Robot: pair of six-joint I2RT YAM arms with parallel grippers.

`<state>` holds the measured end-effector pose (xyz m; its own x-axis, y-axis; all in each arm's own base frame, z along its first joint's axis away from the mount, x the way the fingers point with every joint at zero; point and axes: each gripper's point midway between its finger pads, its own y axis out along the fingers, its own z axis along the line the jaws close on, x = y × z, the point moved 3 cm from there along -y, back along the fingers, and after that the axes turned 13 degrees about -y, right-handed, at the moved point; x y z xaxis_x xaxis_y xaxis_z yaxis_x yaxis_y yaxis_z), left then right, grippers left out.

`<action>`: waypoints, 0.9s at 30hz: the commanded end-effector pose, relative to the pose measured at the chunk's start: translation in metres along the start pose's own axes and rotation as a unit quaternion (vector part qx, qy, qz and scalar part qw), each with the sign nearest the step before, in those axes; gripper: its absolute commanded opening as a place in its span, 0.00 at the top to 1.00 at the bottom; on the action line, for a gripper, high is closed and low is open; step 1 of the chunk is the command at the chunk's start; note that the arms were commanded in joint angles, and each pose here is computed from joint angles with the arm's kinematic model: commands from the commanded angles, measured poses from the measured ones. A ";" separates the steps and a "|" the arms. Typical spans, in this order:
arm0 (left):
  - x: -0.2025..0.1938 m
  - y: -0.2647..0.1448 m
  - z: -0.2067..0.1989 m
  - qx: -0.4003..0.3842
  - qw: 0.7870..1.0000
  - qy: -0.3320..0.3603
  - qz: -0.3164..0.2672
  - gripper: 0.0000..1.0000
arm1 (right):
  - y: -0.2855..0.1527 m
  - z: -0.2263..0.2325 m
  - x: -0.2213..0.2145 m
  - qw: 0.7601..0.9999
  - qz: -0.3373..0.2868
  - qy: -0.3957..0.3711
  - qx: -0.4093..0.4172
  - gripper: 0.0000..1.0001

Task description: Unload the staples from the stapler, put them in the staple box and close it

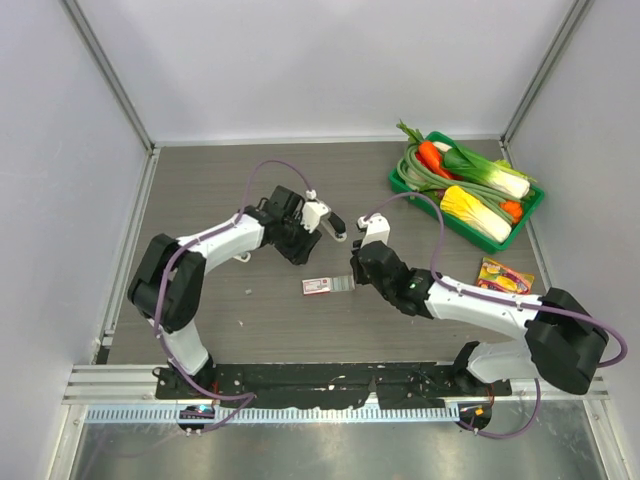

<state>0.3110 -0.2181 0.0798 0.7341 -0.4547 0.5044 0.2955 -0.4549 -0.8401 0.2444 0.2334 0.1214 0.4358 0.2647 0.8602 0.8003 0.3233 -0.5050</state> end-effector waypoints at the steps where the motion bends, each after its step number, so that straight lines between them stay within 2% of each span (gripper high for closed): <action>1: 0.010 0.012 -0.008 0.014 0.999 0.022 -0.037 0.50 | -0.006 0.005 0.018 0.998 -0.044 0.038 0.015 0.99; 13: -0.001 0.034 -0.027 0.037 0.998 0.042 -0.025 0.52 | -0.011 0.005 0.008 0.997 -0.046 0.051 0.028 0.99; 27: -0.024 0.029 -0.048 0.019 0.999 0.047 -0.001 0.52 | -0.009 0.007 0.001 0.997 -0.047 0.051 0.037 0.99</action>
<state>0.2827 -0.2547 0.0481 0.6694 -0.5428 0.5072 0.3240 -0.4010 -0.8568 0.2313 0.2321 0.1129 0.4400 0.1985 0.8758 0.7858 0.3869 -0.4824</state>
